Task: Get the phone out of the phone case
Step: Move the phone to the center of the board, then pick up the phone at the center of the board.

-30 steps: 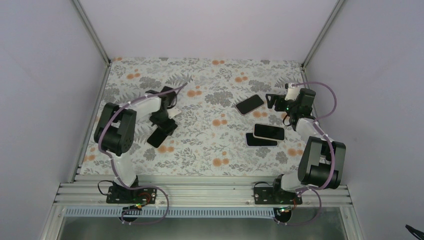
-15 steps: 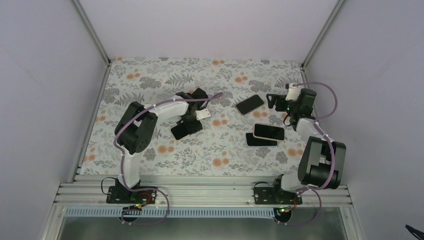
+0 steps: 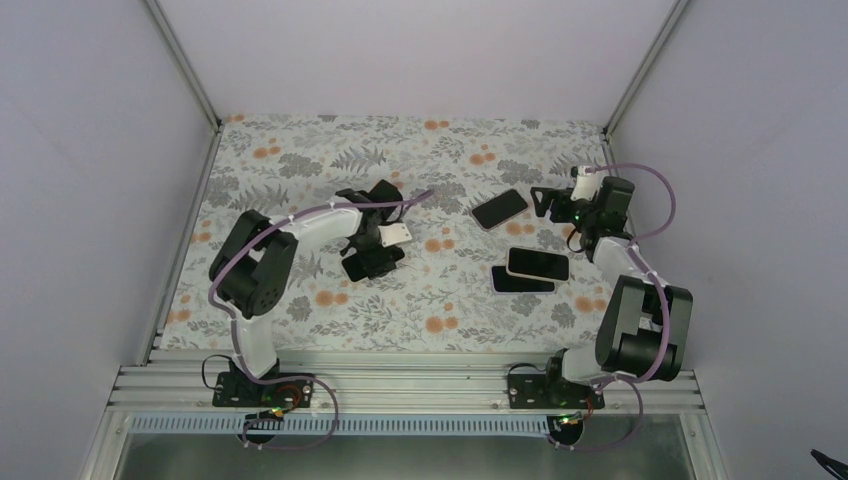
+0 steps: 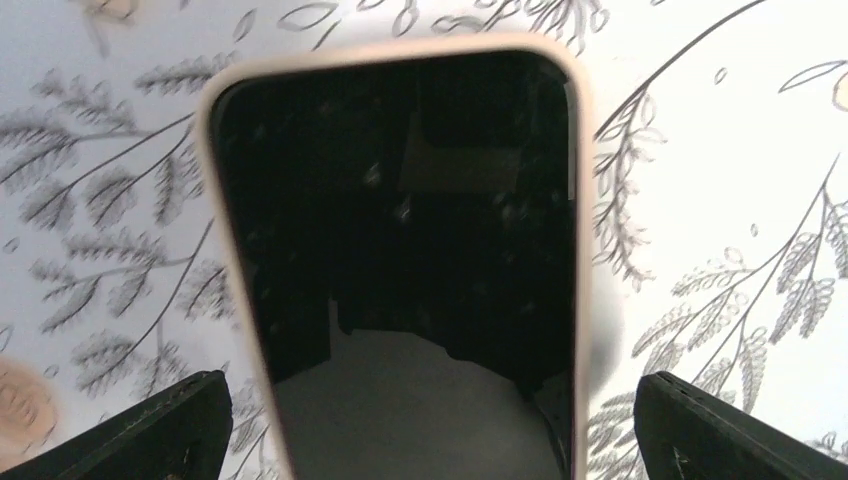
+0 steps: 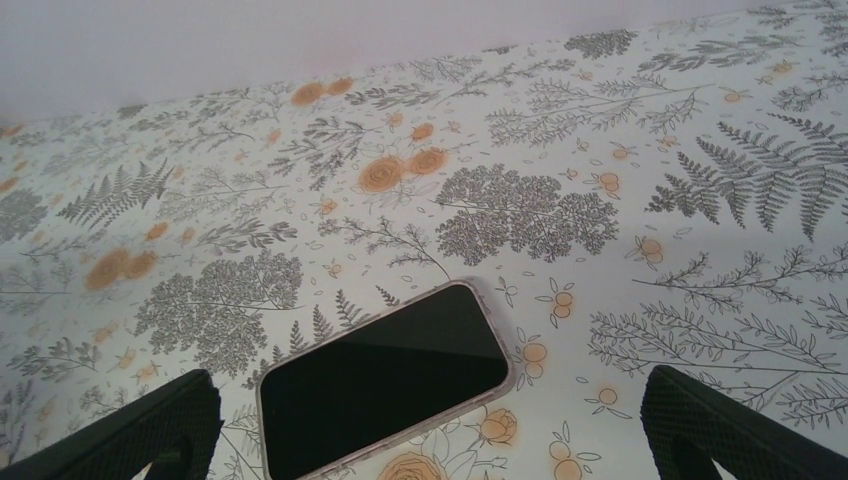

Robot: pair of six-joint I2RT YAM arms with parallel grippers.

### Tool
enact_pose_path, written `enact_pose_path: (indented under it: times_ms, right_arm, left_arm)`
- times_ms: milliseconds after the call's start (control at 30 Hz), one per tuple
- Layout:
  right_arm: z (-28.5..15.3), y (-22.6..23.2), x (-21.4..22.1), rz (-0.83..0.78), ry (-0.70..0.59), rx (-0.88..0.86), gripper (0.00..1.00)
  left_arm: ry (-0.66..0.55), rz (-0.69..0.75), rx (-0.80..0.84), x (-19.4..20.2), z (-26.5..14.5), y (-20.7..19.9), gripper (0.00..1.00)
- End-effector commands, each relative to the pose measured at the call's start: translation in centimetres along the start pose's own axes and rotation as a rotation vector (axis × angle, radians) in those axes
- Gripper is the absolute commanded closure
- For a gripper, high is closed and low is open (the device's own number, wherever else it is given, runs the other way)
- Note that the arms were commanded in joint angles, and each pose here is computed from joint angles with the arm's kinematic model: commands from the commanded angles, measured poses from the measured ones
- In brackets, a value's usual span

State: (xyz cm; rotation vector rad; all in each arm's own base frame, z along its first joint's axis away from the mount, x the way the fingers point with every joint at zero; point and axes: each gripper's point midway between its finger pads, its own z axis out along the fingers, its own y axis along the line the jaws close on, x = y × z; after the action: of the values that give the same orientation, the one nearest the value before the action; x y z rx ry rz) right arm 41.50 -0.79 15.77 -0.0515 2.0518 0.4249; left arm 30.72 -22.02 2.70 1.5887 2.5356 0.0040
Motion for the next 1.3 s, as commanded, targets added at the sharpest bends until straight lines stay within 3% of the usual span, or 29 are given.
enact_pose_path:
  times_ms: [0, 300, 567, 633, 833, 1033, 1267]
  right_arm:
    - [-0.8, 0.9, -1.2, -0.030, -0.033, -0.043, 0.01]
    - [-0.9, 1.0, -1.2, -0.028, -0.034, -0.044, 0.01]
    - [-1.2, 1.0, -1.4, -0.026, -0.043, -0.042, 0.01]
    - [-1.2, 1.1, -1.3, -0.025, -0.041, -0.049, 0.01]
    - [-1.4, 1.6, -1.4, -0.033, -0.053, -0.066, 0.01]
    - [-2.1, 2.7, -2.4, -0.054, -0.079, -0.115, 0.01]
    - [-3.3, 6.1, -3.2, -0.103, -0.074, -0.287, 0.01]
  left_arm:
    - [-0.031, -0.057, 0.030, 1.2, -1.0, 0.6, 0.00]
    - [0.012, -0.186, 0.040, 3.9, 0.6, 0.2, 0.00]
    - [0.041, -0.205, 0.022, 4.9, 1.8, 0.3, 0.01]
    - [0.037, -0.202, 0.017, 4.7, 1.8, 0.5, 0.06]
    - [0.038, -0.186, 0.001, 4.3, 1.9, 1.1, 0.36]
    - [0.001, -0.139, -0.052, 3.4, 0.4, 2.3, 0.41]
    - [-0.112, -0.026, -0.190, 1.1, -5.0, 4.7, 0.45]
